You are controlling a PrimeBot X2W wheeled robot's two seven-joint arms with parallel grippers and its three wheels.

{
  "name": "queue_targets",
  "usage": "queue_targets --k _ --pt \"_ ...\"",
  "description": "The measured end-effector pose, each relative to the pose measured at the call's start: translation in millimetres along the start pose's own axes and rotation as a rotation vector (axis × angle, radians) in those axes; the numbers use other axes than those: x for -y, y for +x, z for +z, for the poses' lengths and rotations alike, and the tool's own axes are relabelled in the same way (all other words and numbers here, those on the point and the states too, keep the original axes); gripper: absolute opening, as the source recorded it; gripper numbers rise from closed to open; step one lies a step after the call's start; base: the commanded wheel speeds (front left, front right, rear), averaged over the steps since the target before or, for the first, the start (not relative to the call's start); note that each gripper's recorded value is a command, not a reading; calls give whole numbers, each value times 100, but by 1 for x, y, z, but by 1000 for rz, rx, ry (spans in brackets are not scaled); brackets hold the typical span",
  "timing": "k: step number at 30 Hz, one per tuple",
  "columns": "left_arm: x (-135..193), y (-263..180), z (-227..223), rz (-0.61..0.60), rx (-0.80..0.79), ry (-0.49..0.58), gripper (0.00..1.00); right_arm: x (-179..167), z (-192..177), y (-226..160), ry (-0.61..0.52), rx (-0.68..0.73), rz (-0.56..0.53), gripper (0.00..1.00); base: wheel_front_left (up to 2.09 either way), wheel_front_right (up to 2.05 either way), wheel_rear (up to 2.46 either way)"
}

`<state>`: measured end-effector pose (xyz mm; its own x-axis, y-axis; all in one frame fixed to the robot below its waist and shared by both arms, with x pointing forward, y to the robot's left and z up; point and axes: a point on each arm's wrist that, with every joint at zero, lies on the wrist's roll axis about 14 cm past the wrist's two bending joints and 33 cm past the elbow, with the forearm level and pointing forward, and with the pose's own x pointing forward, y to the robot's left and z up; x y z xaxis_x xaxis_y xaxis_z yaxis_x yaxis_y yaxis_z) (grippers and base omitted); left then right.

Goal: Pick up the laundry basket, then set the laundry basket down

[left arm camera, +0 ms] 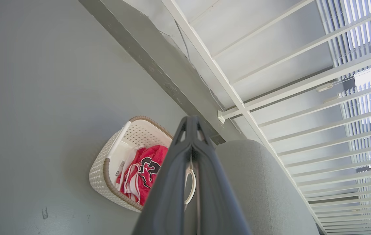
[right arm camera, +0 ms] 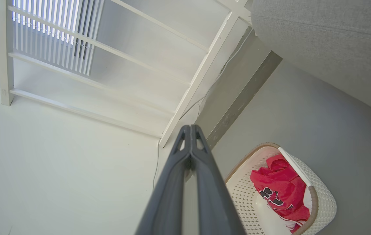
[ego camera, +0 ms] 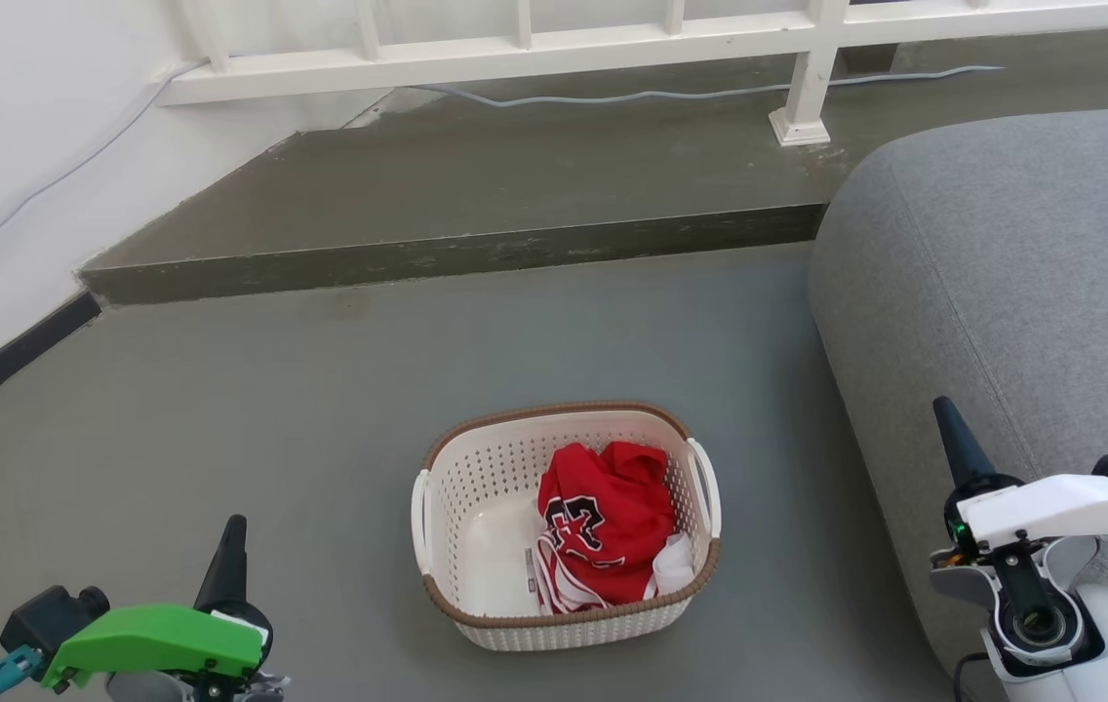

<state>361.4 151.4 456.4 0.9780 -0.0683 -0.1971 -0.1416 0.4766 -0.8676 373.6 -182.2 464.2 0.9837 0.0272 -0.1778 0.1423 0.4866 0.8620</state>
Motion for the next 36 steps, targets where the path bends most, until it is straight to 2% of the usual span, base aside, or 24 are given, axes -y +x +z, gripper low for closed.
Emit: queue_targets --k 36 --pt "0 3 30 -60 44 -428 0 -5 25 3 442 60 62 0 0 0 0"
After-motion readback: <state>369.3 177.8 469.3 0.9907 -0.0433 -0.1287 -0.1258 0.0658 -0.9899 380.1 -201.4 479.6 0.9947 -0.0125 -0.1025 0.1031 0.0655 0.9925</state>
